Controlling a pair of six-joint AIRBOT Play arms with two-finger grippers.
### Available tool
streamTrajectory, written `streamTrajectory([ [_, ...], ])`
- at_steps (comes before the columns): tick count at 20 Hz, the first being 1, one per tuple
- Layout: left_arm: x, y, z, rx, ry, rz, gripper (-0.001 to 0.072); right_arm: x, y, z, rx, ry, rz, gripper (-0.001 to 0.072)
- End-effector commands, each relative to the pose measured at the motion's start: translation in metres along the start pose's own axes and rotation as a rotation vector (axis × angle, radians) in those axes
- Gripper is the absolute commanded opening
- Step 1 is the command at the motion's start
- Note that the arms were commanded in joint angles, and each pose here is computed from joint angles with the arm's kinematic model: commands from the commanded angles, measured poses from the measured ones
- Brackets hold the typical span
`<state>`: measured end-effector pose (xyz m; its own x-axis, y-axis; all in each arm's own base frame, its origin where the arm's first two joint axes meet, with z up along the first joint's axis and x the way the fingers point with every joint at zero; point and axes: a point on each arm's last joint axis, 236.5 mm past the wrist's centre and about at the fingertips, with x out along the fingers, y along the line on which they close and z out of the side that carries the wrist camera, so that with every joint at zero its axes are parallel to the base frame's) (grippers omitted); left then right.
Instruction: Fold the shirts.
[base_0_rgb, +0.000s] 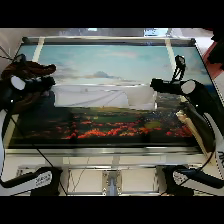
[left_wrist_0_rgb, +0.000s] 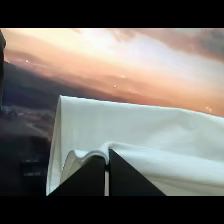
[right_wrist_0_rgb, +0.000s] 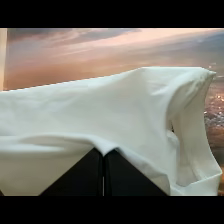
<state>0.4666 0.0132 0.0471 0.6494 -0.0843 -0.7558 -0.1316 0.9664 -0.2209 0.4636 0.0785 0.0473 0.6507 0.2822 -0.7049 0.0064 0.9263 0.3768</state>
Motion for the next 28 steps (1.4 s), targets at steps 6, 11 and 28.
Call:
streamTrajectory([
  [6, 0.074, 0.012, -0.059, 0.195, 0.198, 0.191, 0.0011, 0.091, -0.038, -0.035, 0.028, 0.098, -0.039, 0.0026],
  [11, 0.092, 0.018, -0.078, 0.162, 0.249, 0.202, 0.0011, 0.119, -0.042, -0.057, 0.01, 0.134, -0.05, 0.0026],
  [28, 0.049, -0.045, 0.029, 0.029, 0.06, 0.044, 0.066, 0.057, -0.018, -0.001, -0.089, 0.101, -0.019, 0.0419],
])
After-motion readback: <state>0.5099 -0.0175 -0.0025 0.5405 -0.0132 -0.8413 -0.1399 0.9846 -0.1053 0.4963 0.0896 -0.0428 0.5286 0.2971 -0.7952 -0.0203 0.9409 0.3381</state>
